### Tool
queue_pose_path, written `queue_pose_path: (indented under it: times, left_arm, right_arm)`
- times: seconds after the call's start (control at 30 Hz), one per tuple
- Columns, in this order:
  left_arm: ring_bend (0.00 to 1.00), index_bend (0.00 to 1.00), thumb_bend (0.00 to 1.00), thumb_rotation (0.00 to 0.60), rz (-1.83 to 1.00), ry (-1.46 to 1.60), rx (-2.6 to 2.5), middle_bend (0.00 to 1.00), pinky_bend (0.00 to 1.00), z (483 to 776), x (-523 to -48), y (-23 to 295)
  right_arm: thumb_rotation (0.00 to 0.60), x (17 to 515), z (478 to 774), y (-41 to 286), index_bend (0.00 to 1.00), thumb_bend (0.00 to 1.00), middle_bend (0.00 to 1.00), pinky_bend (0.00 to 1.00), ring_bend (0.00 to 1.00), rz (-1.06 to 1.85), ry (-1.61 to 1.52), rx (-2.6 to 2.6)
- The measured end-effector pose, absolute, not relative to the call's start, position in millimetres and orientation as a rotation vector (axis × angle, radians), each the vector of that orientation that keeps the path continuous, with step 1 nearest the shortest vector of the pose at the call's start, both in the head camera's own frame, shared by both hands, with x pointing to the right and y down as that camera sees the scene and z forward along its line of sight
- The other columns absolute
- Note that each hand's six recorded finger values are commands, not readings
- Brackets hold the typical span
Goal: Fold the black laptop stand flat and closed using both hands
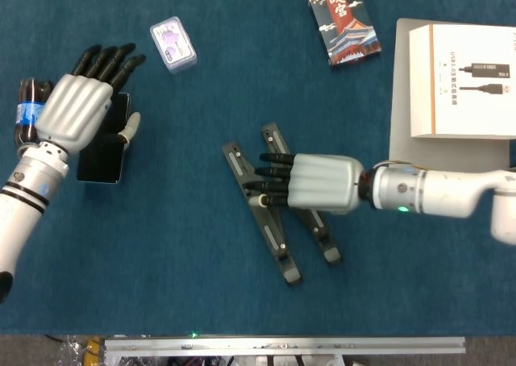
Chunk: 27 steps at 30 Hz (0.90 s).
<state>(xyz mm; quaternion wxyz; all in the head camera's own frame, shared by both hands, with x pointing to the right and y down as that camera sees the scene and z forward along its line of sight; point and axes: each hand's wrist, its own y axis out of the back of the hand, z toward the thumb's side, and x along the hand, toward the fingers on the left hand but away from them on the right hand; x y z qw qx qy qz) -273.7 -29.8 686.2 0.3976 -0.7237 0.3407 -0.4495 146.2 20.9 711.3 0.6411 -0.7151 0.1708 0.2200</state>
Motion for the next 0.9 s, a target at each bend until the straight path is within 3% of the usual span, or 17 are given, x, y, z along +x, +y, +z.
queue_pose_path:
  times: [0.4,0.9]
  left_arm:
    - [0.00,0.00,0.46,0.410,-1.155,0.915,-1.834,0.00,0.02,687,-291,-31]
    - [0.00,0.00,0.46,0.410,-1.151,0.952,-1.831,0.00,0.02,685,-301,-34]
  right_arm:
    - [0.600,132,742,25,0.00,0.00,0.00,0.00,0.00,0.411,0.527,-1.485]
    - [0.600,113,758,31,0.00,0.00,0.00,0.00,0.00,0.365,0.572,-1.467]
